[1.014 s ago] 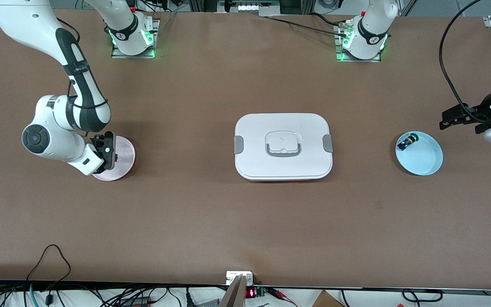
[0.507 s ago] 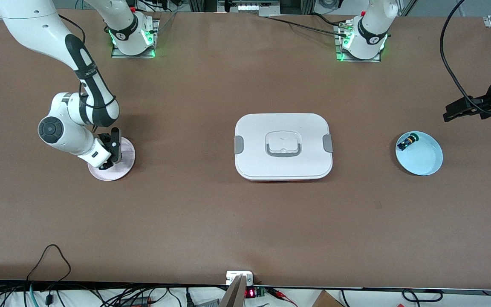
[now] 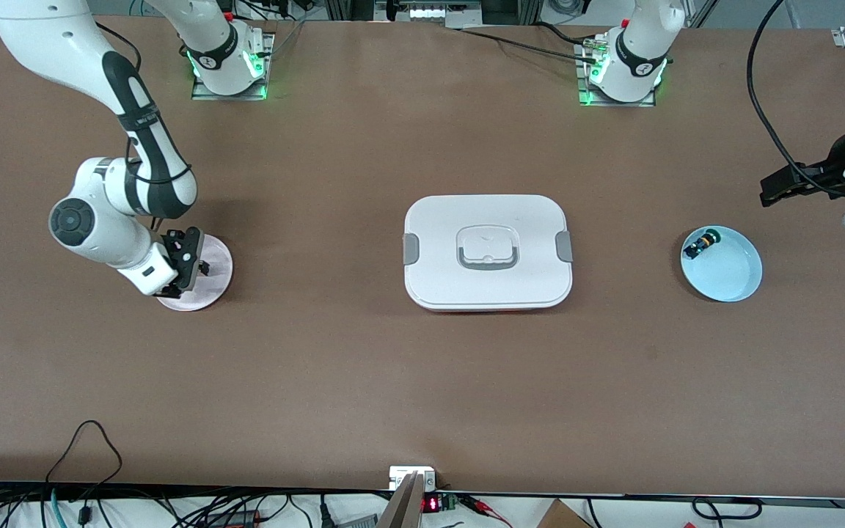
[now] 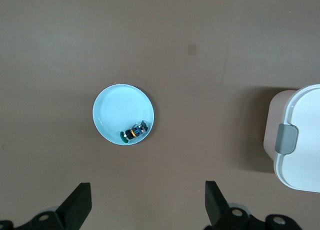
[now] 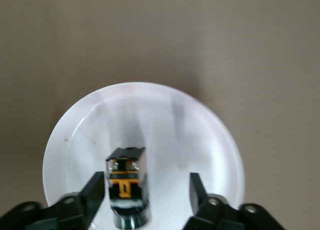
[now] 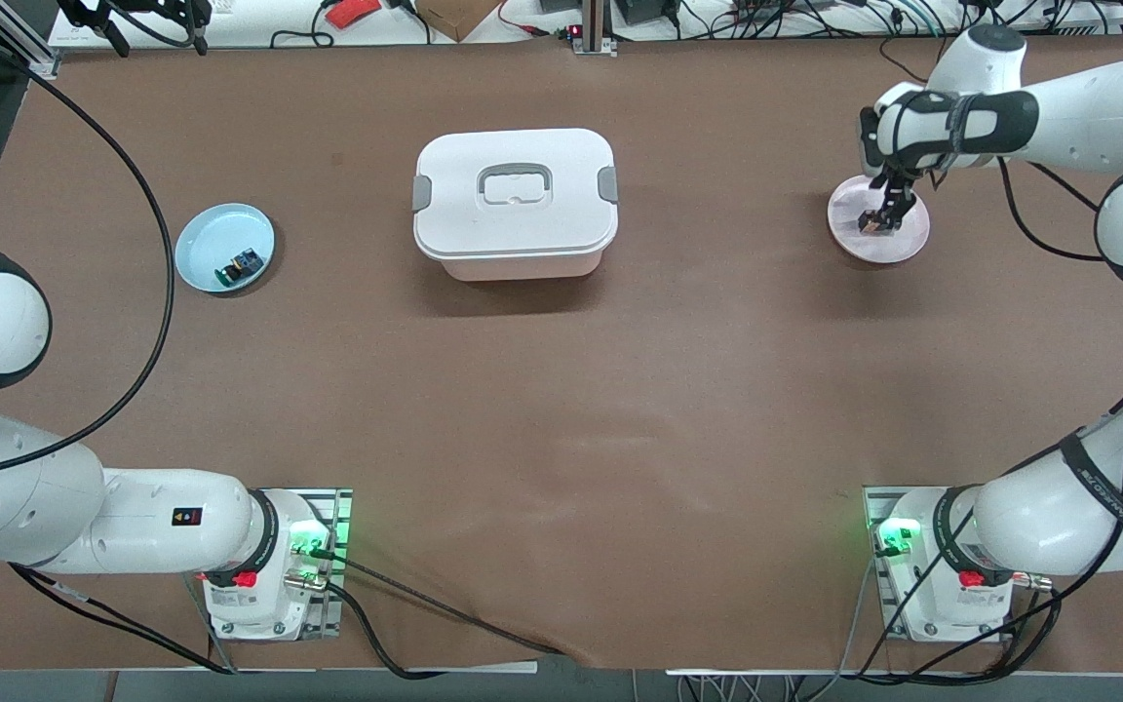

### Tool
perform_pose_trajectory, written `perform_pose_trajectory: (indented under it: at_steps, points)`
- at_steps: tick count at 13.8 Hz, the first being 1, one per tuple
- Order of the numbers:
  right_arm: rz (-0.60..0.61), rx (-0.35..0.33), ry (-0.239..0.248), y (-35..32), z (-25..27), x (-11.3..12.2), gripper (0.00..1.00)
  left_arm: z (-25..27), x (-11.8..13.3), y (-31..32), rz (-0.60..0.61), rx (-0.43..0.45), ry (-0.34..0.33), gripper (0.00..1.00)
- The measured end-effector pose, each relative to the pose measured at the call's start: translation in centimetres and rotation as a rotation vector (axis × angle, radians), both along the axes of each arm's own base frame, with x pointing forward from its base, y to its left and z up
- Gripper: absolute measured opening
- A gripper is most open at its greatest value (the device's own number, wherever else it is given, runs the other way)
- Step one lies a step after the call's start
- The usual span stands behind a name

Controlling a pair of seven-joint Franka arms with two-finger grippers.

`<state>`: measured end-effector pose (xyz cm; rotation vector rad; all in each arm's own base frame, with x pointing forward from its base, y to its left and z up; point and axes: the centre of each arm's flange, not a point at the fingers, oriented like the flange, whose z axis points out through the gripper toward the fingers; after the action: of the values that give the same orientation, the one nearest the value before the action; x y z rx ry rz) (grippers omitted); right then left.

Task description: Transfer orange switch to right arm and place

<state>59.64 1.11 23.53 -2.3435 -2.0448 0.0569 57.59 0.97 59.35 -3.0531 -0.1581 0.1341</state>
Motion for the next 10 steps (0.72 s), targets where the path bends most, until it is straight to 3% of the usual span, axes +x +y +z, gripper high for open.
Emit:
perform_pose_trajectory:
  at_steps: [2,6,10]
  points:
    - [-0.094,0.004,-0.012,0.4,4.3,1.7,1.00,-0.1,0.1,0.0,-0.001,-0.004,0.000,1.00]
    - [-0.325,0.006,-0.006,1.3,11.4,3.5,1.00,-0.1,0.2,0.0,0.025,-0.082,-0.001,1.00]
    - [-0.753,-0.031,0.059,3.3,18.2,4.0,1.00,-0.1,0.2,0.1,0.031,-0.085,-0.002,1.00]
